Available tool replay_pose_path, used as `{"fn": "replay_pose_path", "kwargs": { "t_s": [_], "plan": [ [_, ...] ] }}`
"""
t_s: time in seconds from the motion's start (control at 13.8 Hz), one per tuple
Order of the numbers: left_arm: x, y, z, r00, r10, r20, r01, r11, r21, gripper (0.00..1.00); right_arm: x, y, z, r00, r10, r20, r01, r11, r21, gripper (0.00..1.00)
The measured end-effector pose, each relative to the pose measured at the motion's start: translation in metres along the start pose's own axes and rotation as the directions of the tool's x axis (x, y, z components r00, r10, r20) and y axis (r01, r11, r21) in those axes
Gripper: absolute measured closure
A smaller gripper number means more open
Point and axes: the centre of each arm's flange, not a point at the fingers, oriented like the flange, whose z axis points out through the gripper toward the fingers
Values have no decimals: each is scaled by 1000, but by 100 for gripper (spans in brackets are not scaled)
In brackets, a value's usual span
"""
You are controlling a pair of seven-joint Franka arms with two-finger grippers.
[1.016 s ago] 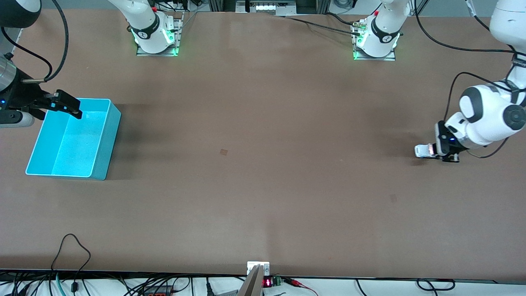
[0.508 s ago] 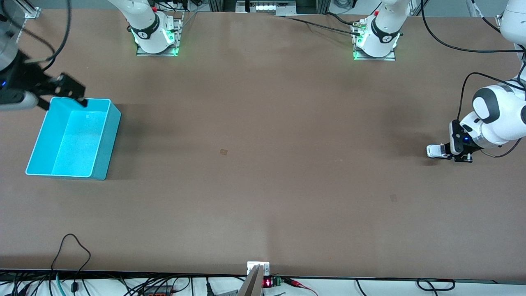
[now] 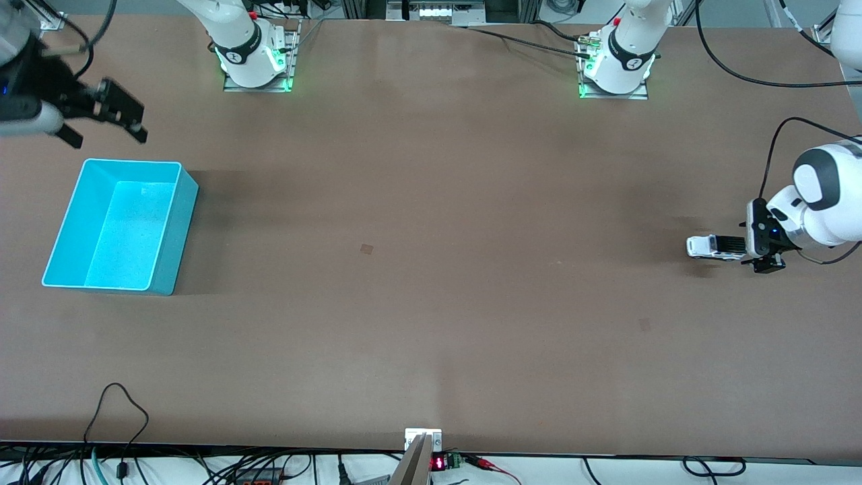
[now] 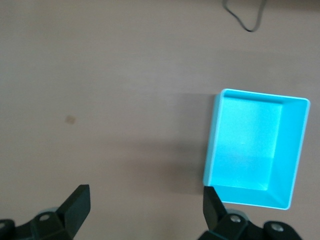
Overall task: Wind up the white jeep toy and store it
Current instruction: 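Open the left gripper and lift it off the jeep, then draw the left gripper back while the jeep rolls toward the box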
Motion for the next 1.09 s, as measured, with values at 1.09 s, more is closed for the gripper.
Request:
{"fn": "replay_pose_path", "kwargs": {
  "t_s": [1.09],
  "plan": [
    [161, -11, -174, 765, -629, 136, 643, 755, -128, 0, 5, 60, 32, 996, 66, 55, -68, 998, 19, 0]
  ]
}}
